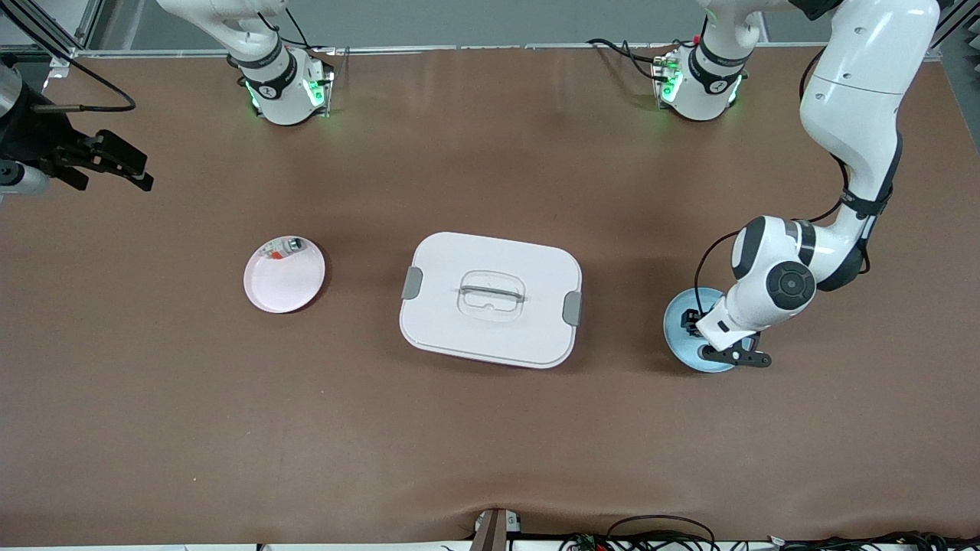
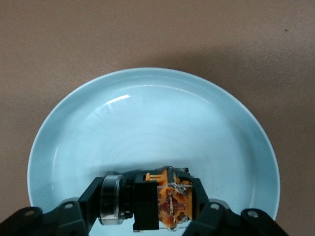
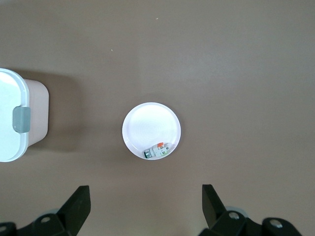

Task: Transfer orange switch to right arm and place
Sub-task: 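Lower the left gripper and grasp the black-and-orange switch, then lift the switch with the left gripper and carry it over the box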

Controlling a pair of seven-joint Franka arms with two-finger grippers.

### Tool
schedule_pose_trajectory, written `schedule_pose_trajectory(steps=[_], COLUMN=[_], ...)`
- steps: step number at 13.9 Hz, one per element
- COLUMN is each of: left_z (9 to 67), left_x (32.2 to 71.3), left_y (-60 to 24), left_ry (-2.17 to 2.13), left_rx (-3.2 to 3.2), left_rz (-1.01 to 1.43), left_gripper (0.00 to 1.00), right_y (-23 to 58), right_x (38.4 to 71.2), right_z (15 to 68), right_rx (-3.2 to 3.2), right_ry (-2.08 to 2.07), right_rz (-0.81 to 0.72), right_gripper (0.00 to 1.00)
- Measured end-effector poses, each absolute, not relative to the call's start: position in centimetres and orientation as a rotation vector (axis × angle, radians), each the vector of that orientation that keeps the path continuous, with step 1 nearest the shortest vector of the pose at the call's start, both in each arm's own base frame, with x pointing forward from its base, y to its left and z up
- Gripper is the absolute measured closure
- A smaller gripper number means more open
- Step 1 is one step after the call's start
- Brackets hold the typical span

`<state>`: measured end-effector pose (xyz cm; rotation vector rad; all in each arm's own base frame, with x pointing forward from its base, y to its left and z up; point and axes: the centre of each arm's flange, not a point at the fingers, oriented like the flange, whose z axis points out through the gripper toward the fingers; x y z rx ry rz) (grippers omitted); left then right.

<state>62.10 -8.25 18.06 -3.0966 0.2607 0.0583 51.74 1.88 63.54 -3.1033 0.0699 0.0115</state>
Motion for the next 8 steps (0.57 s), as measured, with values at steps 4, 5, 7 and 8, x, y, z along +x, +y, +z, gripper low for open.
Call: schedule_pose_trajectory(steps=[4,5,7,8], left_z=[18.4,18.9,20.5,21.4], left_x=[62.1,62.1,62.2,62.3], left_y=[-7.6,-7.4,-7.1,-7.1], left_ry=[0.247,0.241,0.233,0.230], left_rx=[-3.092,-3.089,-3.080,-3.076], left_rz=[0.077,0.086,0.091,0.084], left_gripper=[0.28,0.28,0.28,0.28], right_y=[1.9,1.9,1.9,1.9], right_x=[51.7,51.7,51.7,51.7], right_z=[63.5,63.5,63.5,63.5], right_rx=[-3.103,-3.103,-3.103,-3.103], right_ry=[0.070,0.070,0.070,0.070], right_rz=[0.011,0.011,0.011,0.011], right_gripper=[0.00,0.00,0.00,0.00])
